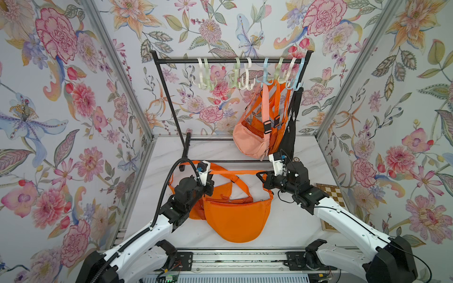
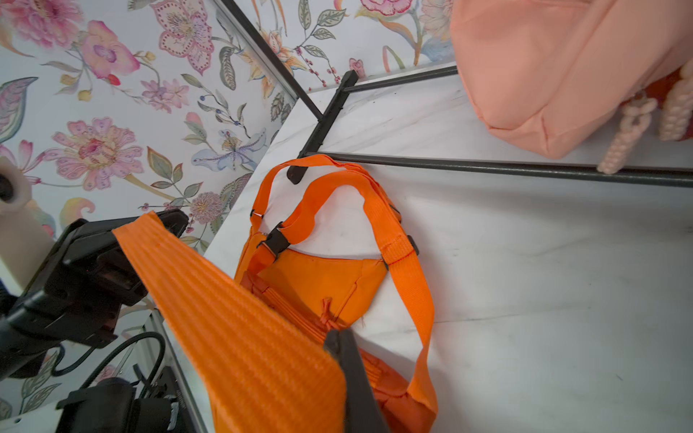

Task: Take the bag off the hook
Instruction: Place the bag inside the bag, then pick up the bag from the hook.

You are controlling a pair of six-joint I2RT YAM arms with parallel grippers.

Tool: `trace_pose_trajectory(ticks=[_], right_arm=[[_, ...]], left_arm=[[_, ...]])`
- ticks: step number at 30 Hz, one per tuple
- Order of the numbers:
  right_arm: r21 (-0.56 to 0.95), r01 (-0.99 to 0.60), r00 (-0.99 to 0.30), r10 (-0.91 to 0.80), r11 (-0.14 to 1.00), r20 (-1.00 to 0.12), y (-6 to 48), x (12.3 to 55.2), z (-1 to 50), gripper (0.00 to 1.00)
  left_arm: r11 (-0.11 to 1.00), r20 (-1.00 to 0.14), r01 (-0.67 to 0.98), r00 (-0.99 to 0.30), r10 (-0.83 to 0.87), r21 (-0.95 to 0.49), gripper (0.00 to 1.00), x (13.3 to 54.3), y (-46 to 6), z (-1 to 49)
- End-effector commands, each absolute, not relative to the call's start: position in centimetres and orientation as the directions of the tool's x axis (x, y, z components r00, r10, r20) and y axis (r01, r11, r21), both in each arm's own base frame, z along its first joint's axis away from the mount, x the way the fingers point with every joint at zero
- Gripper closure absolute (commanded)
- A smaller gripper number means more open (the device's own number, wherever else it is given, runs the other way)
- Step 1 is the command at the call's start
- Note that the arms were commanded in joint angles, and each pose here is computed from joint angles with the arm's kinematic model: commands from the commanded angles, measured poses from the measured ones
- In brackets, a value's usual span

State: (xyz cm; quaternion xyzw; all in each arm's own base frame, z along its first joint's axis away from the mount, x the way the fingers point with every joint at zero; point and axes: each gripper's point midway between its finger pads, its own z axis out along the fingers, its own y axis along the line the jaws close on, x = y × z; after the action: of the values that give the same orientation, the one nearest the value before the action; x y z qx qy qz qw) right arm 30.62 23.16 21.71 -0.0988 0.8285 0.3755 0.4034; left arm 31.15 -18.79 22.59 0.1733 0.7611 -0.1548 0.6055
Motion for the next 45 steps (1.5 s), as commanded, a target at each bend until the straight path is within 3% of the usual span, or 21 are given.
trace_pose_trajectory(ticks=[1,4,8,10,12,25,32,38,45], right_arm=[[0.554,-0.416,-0.643,0.198,0.721,-0.74,22.1,33.4,20.4,1.0],[0.543,-0.413,-0.653,0.178,0.731,-0.736,22.3,34.6,18.9,0.91],[0.535,-0.391,-0.673,0.164,0.749,-0.721,22.2,36.1,17.0,0.49],[0.533,-0.379,-0.679,0.164,0.757,-0.716,22.0,36.7,16.3,0.37],[0.531,-0.375,-0.678,0.165,0.76,-0.716,21.9,37.2,16.2,0.32],[0.517,-0.405,-0.625,0.185,0.754,-0.759,20.7,36.2,19.4,0.29],[0.483,-0.443,-0.549,0.197,0.756,-0.812,19.4,35.4,24.3,0.31],[0.453,-0.458,-0.491,0.207,0.765,-0.846,18.5,36.4,28.7,0.48],[0.364,-0.399,-0.404,0.195,0.842,-0.894,18.1,40.0,34.2,0.41]], left_arm=[[0.961,-0.98,0.276,-0.197,0.038,-0.018,0.98,33.5,-15.7,21.2],[0.967,-0.979,0.253,-0.204,0.025,-0.028,0.9,34.3,-15.7,19.8],[0.969,-0.977,0.245,-0.209,0.028,-0.025,0.69,35.5,-16.1,18.9],[0.97,-0.975,0.242,-0.217,0.038,-0.016,0.57,36.2,-16.4,18.7],[0.971,-0.973,0.238,-0.226,0.045,-0.01,0.49,36.9,-16.7,18.6],[0.97,-0.986,0.241,-0.167,0.016,-0.025,0.01,36.5,-16.4,23.1],[0.94,-1.0,0.342,-0.025,0.008,-0.001,0.01,35.5,-17.8,29.5],[0.923,-0.996,0.38,0.078,0.037,0.064,0.05,37.4,-19.8,34.2],[0.93,-0.995,0.368,0.097,-0.031,0.007,0.06,40.0,-21.1,34.9]])
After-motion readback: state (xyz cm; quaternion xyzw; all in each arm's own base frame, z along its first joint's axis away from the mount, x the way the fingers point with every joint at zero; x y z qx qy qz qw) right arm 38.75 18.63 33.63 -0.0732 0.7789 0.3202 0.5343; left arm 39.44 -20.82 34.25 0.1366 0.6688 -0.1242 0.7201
